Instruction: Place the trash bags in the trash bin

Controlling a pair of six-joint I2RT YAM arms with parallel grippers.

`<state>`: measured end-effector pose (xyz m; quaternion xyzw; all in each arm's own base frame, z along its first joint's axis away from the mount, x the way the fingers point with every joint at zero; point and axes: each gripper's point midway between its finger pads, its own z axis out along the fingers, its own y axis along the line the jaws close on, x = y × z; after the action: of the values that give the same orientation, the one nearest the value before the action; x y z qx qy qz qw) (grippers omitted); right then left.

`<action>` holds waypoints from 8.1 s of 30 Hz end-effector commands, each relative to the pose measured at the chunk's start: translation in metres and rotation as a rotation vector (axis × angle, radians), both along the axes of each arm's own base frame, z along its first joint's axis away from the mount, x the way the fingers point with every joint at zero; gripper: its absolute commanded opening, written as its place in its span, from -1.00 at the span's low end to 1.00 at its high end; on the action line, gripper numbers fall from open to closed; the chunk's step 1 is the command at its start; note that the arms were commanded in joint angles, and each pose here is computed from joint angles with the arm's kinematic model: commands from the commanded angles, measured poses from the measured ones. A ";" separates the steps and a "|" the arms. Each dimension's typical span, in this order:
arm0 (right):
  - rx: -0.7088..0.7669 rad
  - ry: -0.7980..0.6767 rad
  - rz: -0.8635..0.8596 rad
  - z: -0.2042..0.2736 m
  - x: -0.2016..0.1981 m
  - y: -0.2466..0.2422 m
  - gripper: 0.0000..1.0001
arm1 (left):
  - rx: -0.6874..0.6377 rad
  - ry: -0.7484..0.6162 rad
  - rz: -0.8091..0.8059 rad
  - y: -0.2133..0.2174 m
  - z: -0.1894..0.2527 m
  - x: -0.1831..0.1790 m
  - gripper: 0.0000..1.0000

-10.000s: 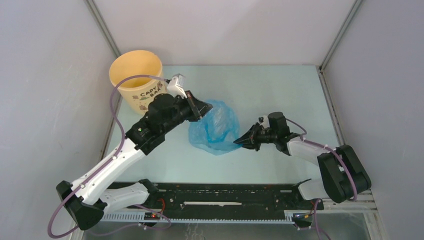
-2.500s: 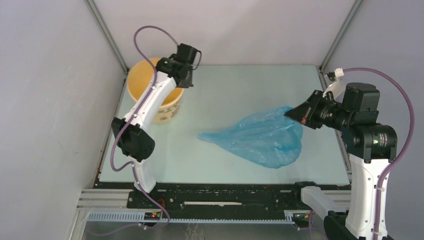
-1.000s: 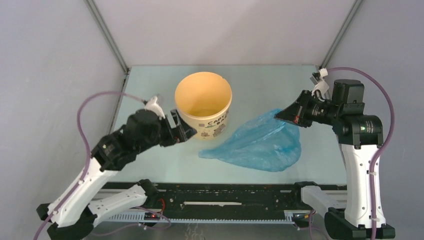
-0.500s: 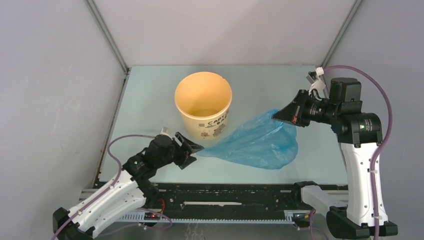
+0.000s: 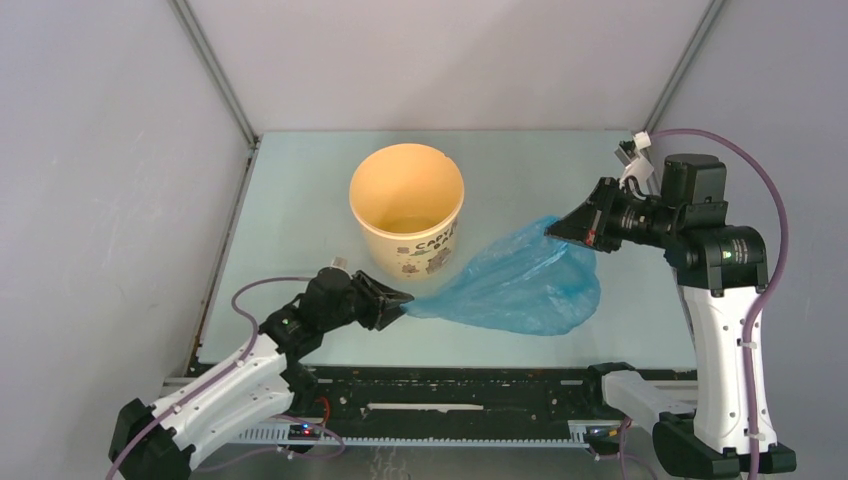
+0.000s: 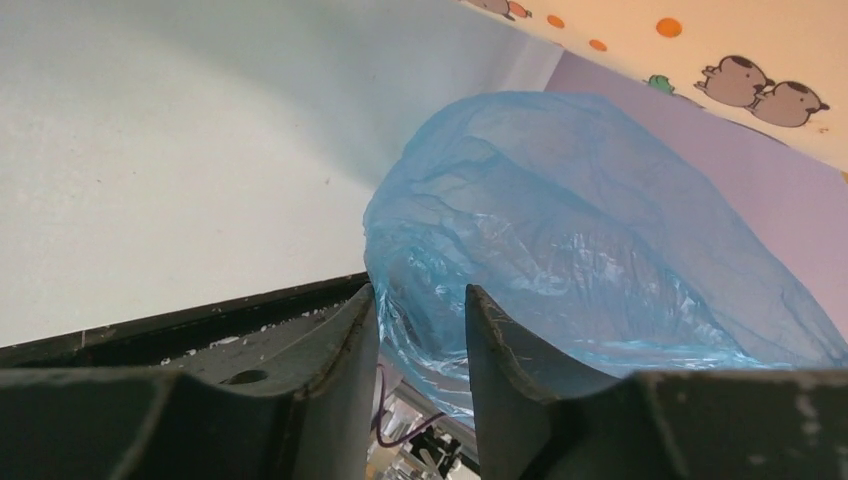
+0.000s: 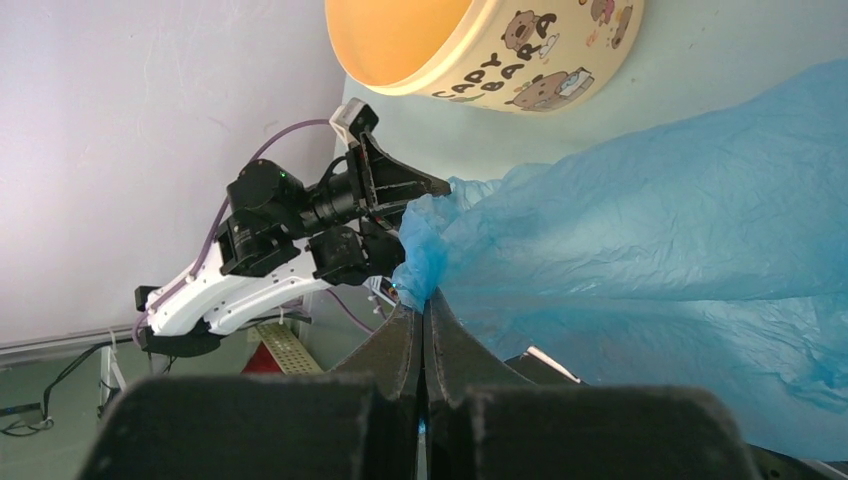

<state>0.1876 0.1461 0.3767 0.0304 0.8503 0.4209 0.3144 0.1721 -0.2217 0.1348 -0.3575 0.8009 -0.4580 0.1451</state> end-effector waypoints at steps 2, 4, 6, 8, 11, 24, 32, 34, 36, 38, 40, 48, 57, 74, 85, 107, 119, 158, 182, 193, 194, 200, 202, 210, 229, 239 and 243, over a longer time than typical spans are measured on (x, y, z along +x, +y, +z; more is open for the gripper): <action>-0.003 -0.067 -0.002 0.015 0.001 -0.001 -1.00 | -0.058 0.002 -0.065 -0.012 0.008 -0.006 -0.19; -0.004 -0.065 -0.001 0.014 0.002 -0.001 -1.00 | -0.052 0.019 -0.074 -0.012 0.004 -0.008 -0.14; -0.005 -0.066 -0.002 0.013 0.002 -0.001 -1.00 | -0.053 0.023 -0.089 -0.013 0.003 -0.010 -0.14; -0.005 -0.066 -0.004 0.014 0.003 -0.001 -1.00 | -0.050 0.040 -0.118 -0.016 0.000 -0.014 -0.12; -0.008 -0.067 -0.010 0.013 0.004 -0.002 -1.00 | -0.042 0.057 -0.163 -0.020 -0.002 -0.019 -0.08; -0.010 -0.064 -0.014 0.010 0.004 -0.003 -1.00 | -0.080 0.043 -0.236 -0.031 -0.003 -0.023 -0.43; -0.016 -0.063 -0.022 0.008 0.003 -0.004 -1.00 | -0.059 0.013 -0.252 -0.033 0.005 -0.018 -0.86; -0.021 -0.062 -0.034 0.009 0.002 -0.006 -1.00 | -0.038 -0.023 -0.251 -0.032 0.012 -0.015 -0.91; -0.022 -0.060 -0.051 0.009 0.001 -0.008 -1.00 | -0.006 -0.089 -0.263 -0.032 0.027 -0.008 -0.93; -0.020 -0.065 -0.068 0.011 0.000 -0.010 -1.00 | 0.042 -0.179 -0.294 -0.034 0.051 0.001 -0.97; -0.018 -0.078 -0.082 0.015 0.000 -0.012 -1.00 | 0.100 -0.282 -0.330 -0.037 0.082 0.011 -0.99; 0.048 -0.221 -0.095 0.079 0.012 -0.009 -1.00 | 0.114 -0.700 -0.407 -0.068 0.244 0.053 -0.99; 0.312 -0.475 0.050 0.197 0.008 0.020 -1.00 | 0.068 -1.077 -0.344 -0.063 0.398 0.056 -0.99; 0.613 -0.344 0.384 0.229 0.052 0.126 -1.00 | 0.585 -1.156 0.329 0.117 0.455 0.061 -0.99; 0.563 -0.125 0.239 0.145 0.083 0.099 -1.00 | 0.600 -1.022 0.205 0.090 0.396 0.090 -1.00; 0.368 -0.077 0.167 0.079 0.087 0.075 -1.00 | 0.588 -0.917 0.238 0.100 0.369 0.093 -1.00; 0.181 -0.103 0.120 0.041 0.128 0.071 -0.90 | 0.524 -0.754 0.154 0.085 0.318 0.127 -1.00; -0.282 -0.274 0.304 0.003 0.104 0.217 0.10 | 0.531 -0.870 0.018 0.079 0.296 0.103 -1.00; -0.304 -0.343 0.178 -0.019 0.185 0.251 0.41 | 0.791 -0.584 0.116 0.137 0.230 0.159 -1.00; -0.065 -0.405 0.163 0.103 0.118 0.164 0.58 | 0.783 -0.559 0.108 0.136 0.228 0.162 -1.00; -0.062 -0.397 0.146 0.104 0.117 0.155 0.59 | 0.783 -0.554 0.111 0.137 0.227 0.161 -0.99; -0.079 -0.344 0.009 0.092 0.125 0.084 0.58 | 0.762 -0.539 0.118 0.136 0.228 0.158 -1.00; -0.140 -0.268 -0.076 0.060 0.135 0.058 0.49 | 0.751 -0.535 0.121 0.136 0.227 0.158 -1.00; -0.295 -0.097 -0.127 -0.040 0.135 0.034 -0.18 | 0.712 -0.535 0.116 0.131 0.230 0.155 -1.00; 0.011 -0.067 0.007 -0.051 0.193 0.224 -0.10 | 0.603 -0.548 0.110 0.121 0.242 0.141 -1.00; -0.242 -0.027 -0.018 -0.141 0.221 0.232 -0.09 | 0.644 -0.523 0.092 0.125 0.218 0.153 -1.00; -0.265 -0.046 0.052 -0.128 0.211 0.231 -0.08 | 0.649 -0.533 0.078 0.123 0.216 0.162 -0.99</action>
<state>0.4030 0.3785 0.2084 0.0025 0.9038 0.3148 0.2899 0.3224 -0.0974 0.3480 -0.2072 0.8288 -0.2478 0.4570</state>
